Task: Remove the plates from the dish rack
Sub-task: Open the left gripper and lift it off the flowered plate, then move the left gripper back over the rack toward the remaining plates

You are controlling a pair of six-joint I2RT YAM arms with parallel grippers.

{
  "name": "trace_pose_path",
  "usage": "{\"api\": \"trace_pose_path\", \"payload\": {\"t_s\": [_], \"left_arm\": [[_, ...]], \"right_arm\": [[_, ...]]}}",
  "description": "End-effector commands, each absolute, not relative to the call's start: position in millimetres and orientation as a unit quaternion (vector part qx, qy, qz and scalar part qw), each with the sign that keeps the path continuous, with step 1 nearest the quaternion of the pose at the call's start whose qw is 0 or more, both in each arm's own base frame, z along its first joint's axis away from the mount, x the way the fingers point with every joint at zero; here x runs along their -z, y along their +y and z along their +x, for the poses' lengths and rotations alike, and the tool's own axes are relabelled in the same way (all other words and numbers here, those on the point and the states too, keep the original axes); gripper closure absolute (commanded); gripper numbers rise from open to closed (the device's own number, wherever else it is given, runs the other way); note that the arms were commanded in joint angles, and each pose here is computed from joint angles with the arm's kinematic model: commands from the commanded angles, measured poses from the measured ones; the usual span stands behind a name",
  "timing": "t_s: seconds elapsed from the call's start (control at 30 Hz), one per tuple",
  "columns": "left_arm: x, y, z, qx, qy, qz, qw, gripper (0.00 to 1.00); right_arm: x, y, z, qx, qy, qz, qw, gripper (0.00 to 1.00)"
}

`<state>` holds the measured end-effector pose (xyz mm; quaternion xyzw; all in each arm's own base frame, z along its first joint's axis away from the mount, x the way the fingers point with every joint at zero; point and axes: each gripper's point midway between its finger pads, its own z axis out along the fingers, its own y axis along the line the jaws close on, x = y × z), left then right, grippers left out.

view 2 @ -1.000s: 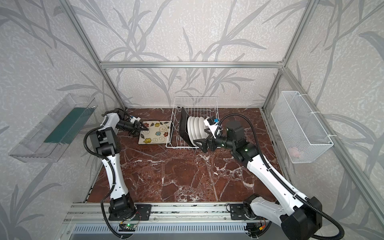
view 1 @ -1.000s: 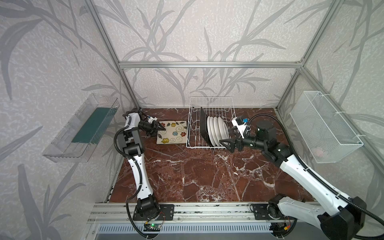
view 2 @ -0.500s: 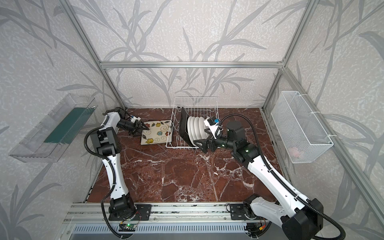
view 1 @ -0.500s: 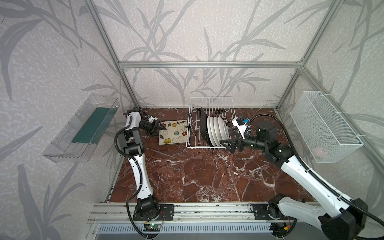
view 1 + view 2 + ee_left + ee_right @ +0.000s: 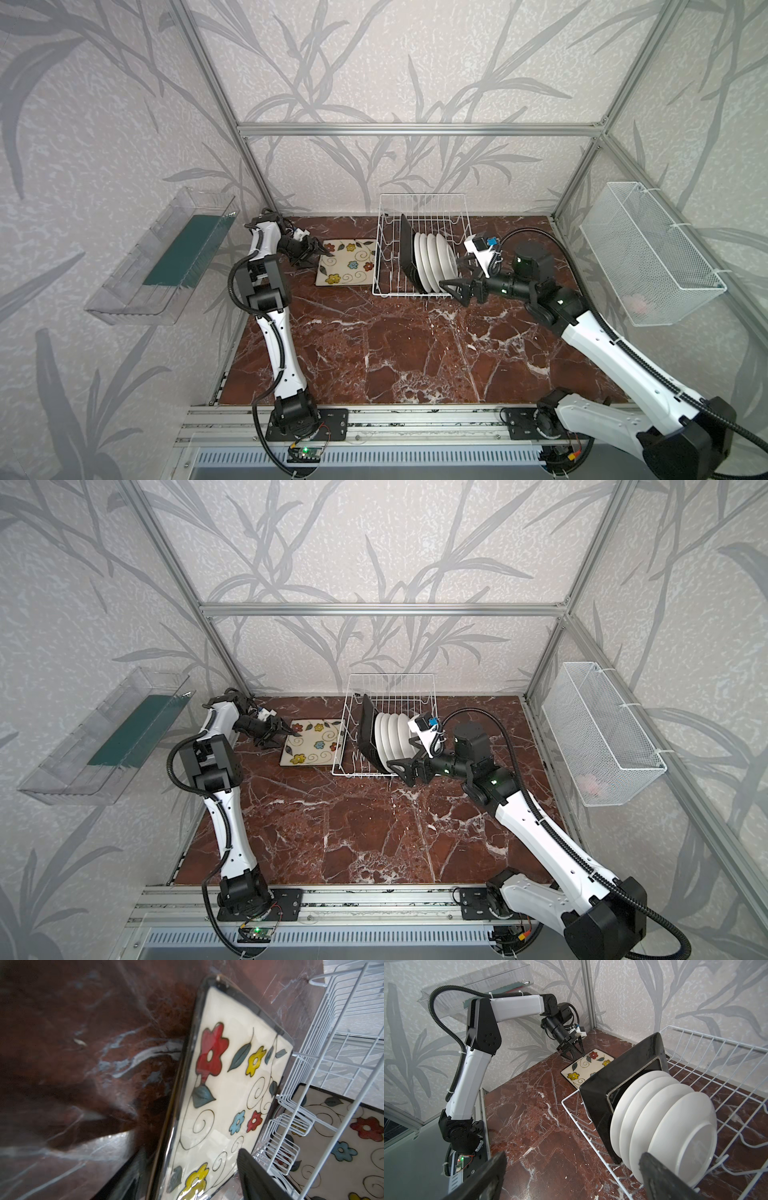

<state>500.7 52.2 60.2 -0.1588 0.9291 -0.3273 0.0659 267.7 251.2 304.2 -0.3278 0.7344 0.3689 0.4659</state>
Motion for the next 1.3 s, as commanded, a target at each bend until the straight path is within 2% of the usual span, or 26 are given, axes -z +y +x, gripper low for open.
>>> {"api": "trace_pose_path", "payload": {"t_s": [0.0,0.23,0.47,0.77,0.93,1.27], "left_arm": [[-97.2,63.0,506.4,0.297,0.936,-0.153,0.108,0.26],[-117.1,64.3,507.0,0.286,0.937,-0.155,0.128,0.22],[-164.6,49.4,501.2,0.232,0.950,-0.114,0.173,0.18],[-239.4,-23.3,488.8,0.206,0.943,-0.021,0.261,0.10],[-249.8,-60.1,478.5,0.233,0.936,0.000,0.265,0.09],[-264.8,-119.1,452.8,0.227,0.930,0.059,0.284,0.09]], "right_arm": [[-303.4,252.5,266.3,-0.367,0.734,-0.333,0.465,0.01],[-303.8,251.9,266.9,-0.365,0.734,-0.333,0.466,0.01],[-303.1,245.7,267.2,-0.349,0.738,-0.328,0.475,0.01],[-302.6,233.7,269.7,-0.313,0.738,-0.322,0.504,0.01],[-302.8,229.1,266.7,-0.302,0.737,-0.325,0.511,0.01],[-303.4,218.7,266.5,-0.281,0.730,-0.313,0.539,0.01]]}}
